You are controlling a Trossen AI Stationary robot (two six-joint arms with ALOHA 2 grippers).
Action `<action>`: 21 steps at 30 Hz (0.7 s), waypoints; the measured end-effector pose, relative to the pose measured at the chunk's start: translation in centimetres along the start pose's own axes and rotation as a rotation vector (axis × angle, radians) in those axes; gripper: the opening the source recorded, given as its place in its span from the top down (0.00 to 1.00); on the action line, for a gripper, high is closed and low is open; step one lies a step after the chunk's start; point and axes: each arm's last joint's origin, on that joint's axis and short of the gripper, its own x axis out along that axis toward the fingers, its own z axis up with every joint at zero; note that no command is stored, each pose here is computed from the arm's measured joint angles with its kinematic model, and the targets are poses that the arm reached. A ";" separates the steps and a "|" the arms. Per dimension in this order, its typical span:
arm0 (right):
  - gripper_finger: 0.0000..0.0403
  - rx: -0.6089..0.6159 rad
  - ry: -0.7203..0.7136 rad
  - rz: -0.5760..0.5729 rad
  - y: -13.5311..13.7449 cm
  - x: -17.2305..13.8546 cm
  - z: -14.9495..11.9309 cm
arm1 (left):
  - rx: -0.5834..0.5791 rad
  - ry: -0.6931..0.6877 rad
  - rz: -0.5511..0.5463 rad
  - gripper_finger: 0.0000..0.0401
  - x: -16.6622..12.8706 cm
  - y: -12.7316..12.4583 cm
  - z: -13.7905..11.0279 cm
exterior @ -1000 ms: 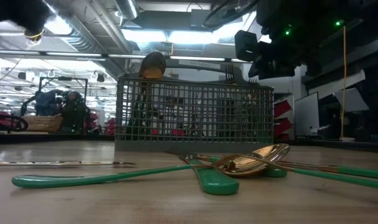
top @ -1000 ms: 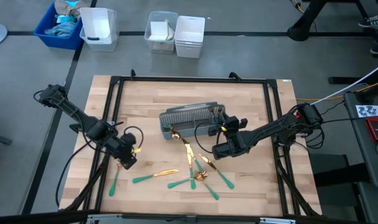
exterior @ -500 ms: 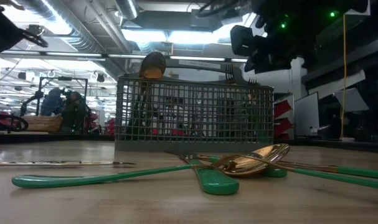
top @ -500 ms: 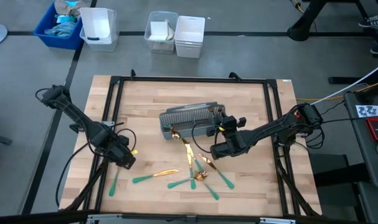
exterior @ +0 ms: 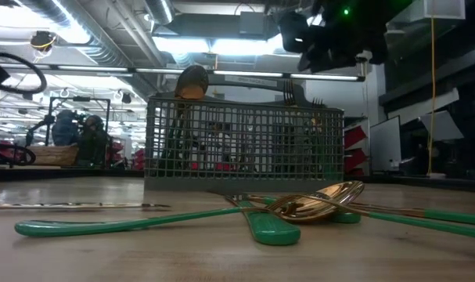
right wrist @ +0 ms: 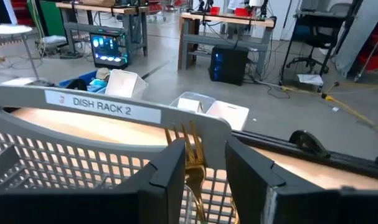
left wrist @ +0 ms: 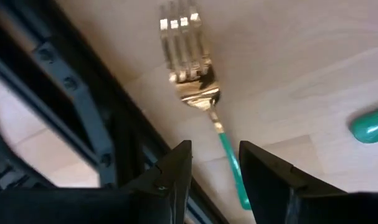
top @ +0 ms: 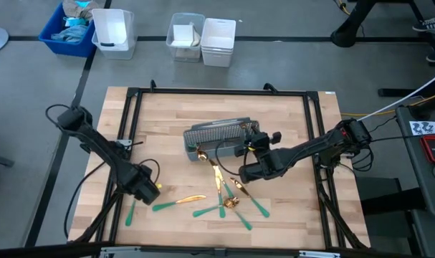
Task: Sort silverware
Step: Put the green fork in the gray silverware basket
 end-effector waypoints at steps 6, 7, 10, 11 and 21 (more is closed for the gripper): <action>0.71 -0.048 -0.002 0.007 0.4 -0.2 0.8 | 0.030 0.004 0.012 0.68 1.3 -1.3 0.1; 0.71 -0.056 -0.002 0.007 0.4 -0.2 0.9 | 0.027 0.004 0.019 0.68 1.5 -1.3 0.1; 0.71 -0.074 0.000 0.010 0.5 -0.2 1.1 | 0.019 0.019 0.046 0.68 1.9 -1.5 0.1; 0.71 -0.080 -0.001 0.010 0.6 -0.2 1.1 | 0.017 0.022 0.052 0.68 2.0 -1.5 0.1; 0.71 -0.091 0.001 0.009 0.5 -0.2 1.1 | -0.027 0.008 0.090 0.68 2.9 -1.7 -0.3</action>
